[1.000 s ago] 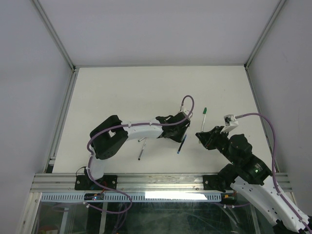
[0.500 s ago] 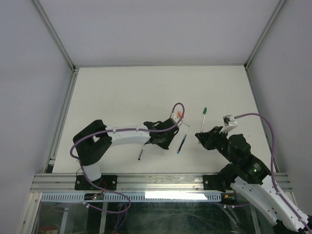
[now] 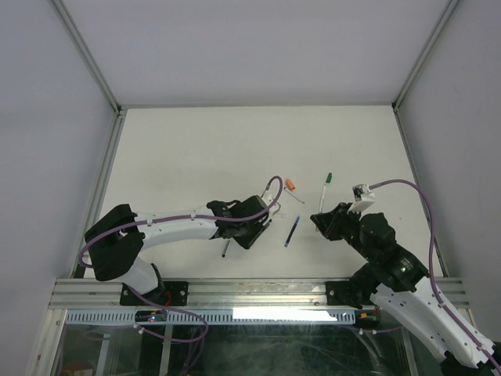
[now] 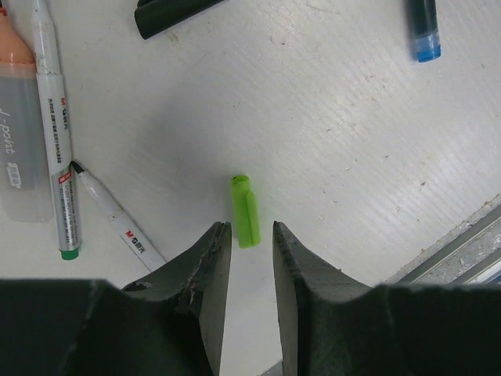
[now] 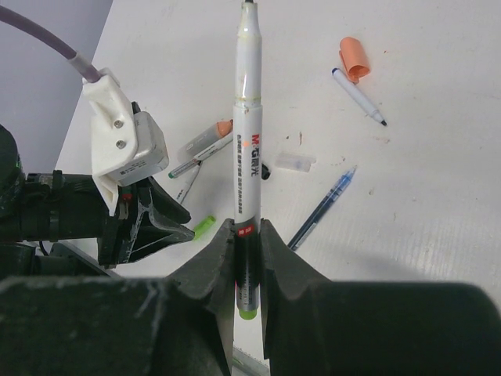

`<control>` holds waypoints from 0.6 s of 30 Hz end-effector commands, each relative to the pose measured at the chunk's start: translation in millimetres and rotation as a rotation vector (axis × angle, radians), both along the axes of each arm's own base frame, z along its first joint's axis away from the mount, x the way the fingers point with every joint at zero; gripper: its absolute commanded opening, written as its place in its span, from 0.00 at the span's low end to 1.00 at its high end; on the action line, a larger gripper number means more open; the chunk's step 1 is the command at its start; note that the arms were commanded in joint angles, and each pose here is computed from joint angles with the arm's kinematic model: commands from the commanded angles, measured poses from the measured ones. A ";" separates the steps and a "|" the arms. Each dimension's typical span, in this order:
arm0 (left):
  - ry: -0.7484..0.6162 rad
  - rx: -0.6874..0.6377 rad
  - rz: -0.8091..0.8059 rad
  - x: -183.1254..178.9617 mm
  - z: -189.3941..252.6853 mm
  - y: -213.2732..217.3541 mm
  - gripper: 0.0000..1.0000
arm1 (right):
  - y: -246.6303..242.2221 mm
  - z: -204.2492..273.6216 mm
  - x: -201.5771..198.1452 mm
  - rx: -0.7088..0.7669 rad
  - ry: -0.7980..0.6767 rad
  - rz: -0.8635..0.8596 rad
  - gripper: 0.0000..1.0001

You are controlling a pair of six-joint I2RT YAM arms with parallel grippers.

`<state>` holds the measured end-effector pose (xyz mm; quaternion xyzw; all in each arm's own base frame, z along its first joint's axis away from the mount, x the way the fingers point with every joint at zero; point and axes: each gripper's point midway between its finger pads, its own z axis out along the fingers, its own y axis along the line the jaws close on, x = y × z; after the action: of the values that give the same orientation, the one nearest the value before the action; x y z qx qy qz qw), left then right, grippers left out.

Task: Insert the pens into the pen caps
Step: Move the pen cap to the center of the board.

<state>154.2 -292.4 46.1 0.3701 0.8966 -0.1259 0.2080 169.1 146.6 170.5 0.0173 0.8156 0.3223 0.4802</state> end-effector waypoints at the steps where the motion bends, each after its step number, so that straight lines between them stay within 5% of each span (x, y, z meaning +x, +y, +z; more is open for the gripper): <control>1: -0.085 -0.021 -0.110 6.4 15.5 -6.4 0.29 | 5.5 20.1 5.1 0.055 -0.055 0.003 0.00; 9: -0.116 -0.051 0.030 17.5 24.6 -7.2 0.48 | 3.6 19.9 4.2 0.057 -0.051 -0.005 0.00; 18: 0.003 -0.147 0.178 4.3 14.8 -17.8 0.53 | -0.9 13.6 2.5 0.058 -0.032 -0.027 0.00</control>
<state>160.7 -291.1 45.9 0.3188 0.9129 -0.1195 0.2252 168.9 146.7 174.4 0.0240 0.8105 0.3298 0.4836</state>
